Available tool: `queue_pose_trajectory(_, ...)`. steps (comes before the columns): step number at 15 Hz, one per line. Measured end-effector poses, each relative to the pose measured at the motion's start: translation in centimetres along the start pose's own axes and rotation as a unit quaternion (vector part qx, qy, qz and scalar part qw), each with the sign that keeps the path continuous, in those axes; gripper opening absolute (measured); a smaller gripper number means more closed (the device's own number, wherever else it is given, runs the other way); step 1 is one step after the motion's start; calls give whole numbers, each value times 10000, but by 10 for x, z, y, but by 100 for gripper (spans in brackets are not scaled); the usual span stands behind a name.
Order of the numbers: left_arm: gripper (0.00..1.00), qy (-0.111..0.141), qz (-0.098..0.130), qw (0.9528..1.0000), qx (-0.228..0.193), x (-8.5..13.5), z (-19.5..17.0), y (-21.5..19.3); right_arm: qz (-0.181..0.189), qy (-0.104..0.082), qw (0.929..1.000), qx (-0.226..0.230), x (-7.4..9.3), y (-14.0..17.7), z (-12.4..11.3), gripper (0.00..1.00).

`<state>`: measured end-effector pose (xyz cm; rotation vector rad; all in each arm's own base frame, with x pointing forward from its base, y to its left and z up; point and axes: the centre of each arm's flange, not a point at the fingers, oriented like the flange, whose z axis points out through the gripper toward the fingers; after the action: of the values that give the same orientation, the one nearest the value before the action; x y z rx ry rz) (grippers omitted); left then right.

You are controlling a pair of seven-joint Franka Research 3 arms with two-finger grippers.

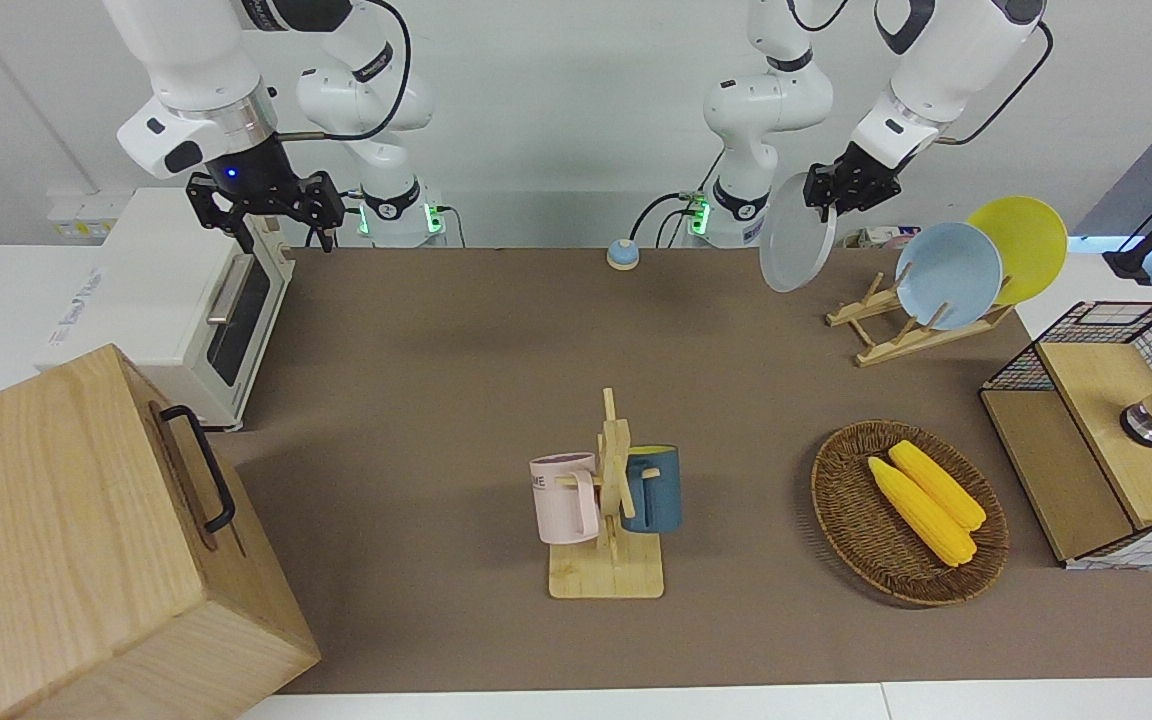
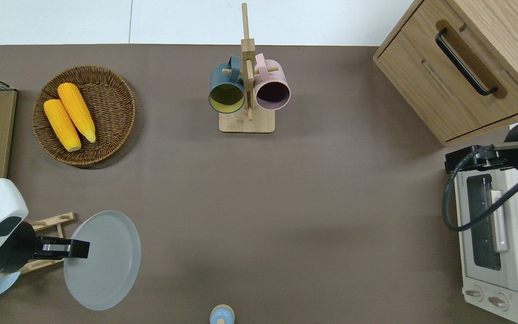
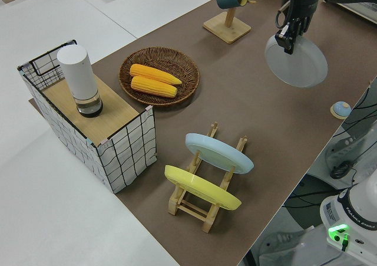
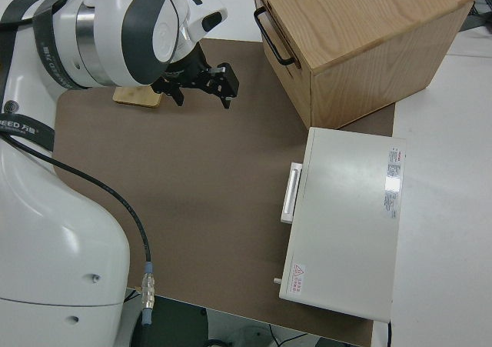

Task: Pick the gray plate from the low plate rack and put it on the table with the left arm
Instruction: 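Lift the gray plate out of the rack with the left gripper, then carry the gray plate away from the rack onto the table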

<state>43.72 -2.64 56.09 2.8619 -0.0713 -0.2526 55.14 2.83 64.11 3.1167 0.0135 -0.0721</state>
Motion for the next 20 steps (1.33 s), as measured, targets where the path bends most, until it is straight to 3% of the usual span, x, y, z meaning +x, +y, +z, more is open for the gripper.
queue_pose_trajectory(8, 8, -298, 349, 9958, -787, 20, 51, -50, 0, 0, 10000, 0, 0, 0, 0, 99)
queue_pose_trajectory(11, 8, -179, 454, 9883, -1444, 14, 77, -97, 0, 0, 10000, 0, 0, 0, 0, 99)
queue_pose_trajectory(16, 8, 123, 635, 9763, -2065, -3, 115, -143, 0, 0, 10000, 0, 0, 0, 0, 99)
queue_pose_trajectory(20, 8, 256, 658, 9732, -2188, -7, 141, -150, 0, 0, 10000, 0, 0, 0, 0, 99)
